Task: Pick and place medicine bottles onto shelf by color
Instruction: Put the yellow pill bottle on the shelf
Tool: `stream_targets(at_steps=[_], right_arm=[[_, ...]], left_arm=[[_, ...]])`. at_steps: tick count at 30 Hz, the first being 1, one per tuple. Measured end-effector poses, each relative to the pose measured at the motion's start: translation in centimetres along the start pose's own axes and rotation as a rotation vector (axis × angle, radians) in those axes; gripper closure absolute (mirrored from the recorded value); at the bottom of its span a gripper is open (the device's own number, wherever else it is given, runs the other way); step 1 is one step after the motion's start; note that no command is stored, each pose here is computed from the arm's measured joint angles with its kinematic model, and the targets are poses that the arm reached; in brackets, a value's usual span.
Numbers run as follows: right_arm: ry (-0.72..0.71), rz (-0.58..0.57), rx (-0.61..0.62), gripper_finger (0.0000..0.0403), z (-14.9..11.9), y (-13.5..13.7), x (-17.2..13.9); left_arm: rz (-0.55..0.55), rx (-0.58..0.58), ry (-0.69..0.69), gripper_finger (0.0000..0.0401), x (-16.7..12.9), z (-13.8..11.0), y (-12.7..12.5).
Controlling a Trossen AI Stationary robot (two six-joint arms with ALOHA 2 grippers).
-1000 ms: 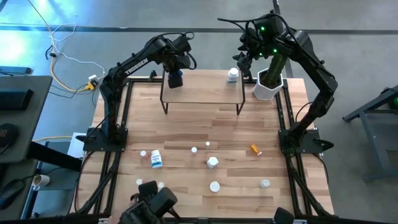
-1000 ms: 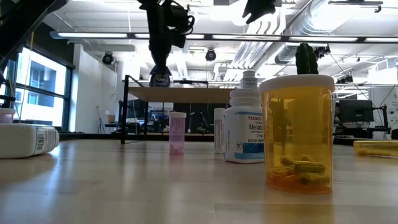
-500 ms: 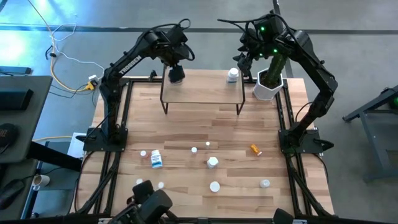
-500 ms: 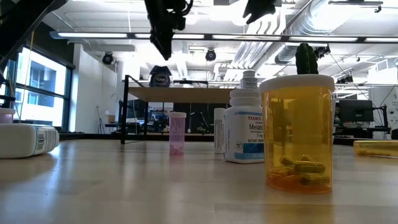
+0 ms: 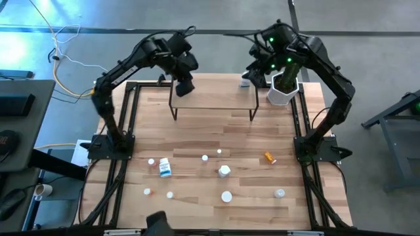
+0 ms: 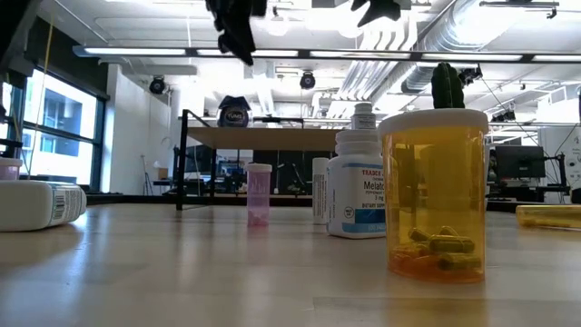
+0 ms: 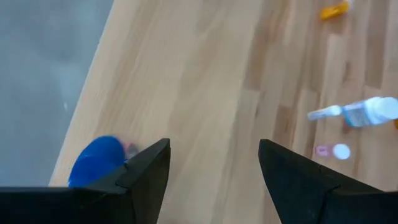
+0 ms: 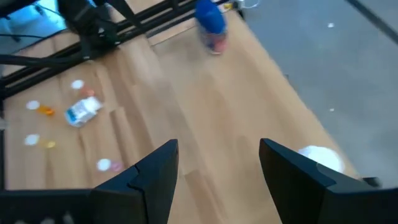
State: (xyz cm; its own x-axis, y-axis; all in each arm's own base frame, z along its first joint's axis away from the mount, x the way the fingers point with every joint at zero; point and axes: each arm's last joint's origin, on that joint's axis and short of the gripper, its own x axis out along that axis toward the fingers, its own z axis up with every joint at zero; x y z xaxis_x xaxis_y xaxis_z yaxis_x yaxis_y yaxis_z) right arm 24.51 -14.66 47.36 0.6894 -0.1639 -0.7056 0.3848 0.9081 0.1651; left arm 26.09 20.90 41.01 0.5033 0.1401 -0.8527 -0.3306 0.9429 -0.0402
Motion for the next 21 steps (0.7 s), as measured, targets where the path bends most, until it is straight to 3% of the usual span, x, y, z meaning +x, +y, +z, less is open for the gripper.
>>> stream_targets(at_steps=[10,21], right_arm=[[0.026,-0.052,0.122,0.0187,-0.2,3.5,1.1],[0.168,-0.068,0.159,0.0187,-0.7,7.8,6.1]], left_arm=[[-0.055,0.049,-0.133,0.0169,-0.6,-3.8,-3.1],[-0.079,0.06,-0.241,0.0169,0.2,-8.6,-5.9]])
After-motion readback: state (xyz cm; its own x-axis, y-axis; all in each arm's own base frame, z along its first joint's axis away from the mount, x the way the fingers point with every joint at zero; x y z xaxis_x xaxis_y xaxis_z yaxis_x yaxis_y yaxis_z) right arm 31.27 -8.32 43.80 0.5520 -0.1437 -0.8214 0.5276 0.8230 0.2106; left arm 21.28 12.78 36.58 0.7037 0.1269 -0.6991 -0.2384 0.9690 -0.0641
